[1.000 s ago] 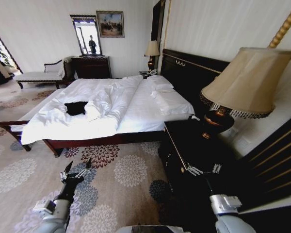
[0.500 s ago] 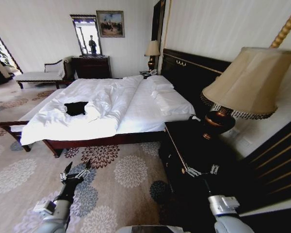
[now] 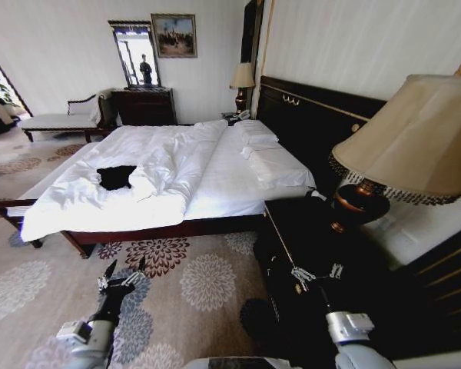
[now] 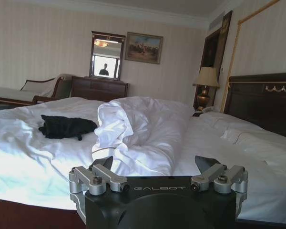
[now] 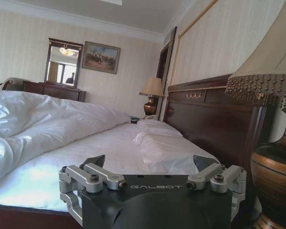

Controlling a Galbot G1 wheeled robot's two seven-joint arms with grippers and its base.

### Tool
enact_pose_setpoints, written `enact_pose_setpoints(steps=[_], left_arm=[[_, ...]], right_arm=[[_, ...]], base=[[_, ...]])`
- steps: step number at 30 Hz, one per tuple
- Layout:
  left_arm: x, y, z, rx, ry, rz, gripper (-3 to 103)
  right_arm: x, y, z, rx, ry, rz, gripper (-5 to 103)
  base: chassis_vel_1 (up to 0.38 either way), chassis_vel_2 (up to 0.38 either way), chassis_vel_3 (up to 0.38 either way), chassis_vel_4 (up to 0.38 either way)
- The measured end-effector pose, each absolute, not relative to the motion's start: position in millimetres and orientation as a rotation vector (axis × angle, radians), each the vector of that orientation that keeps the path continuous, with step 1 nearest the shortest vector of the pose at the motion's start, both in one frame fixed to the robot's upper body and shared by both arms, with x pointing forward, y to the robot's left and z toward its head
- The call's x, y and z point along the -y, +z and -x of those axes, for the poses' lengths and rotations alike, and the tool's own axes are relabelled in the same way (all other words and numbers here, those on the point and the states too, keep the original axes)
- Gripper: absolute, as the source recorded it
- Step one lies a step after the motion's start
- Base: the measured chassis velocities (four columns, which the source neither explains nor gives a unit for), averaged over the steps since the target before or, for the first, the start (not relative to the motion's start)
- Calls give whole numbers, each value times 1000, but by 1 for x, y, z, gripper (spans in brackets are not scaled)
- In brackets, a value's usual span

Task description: Fold the clothes on the bed.

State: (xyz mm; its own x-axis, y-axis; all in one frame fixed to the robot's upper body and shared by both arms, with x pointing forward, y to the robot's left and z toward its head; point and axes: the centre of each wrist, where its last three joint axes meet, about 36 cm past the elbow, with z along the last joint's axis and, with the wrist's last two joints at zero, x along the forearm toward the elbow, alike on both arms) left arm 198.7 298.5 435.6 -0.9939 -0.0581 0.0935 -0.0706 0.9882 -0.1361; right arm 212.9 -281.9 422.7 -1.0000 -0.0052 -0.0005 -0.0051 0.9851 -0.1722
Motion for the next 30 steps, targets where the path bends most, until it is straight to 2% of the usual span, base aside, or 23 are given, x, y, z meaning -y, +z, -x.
enact_pose_setpoints(steps=[30], left_arm=[[-293, 435, -198, 3048, 186, -81, 98]], right_arm=[[280, 421, -214, -3134, -261, 10, 100]], base=[[-196, 194, 197, -187]])
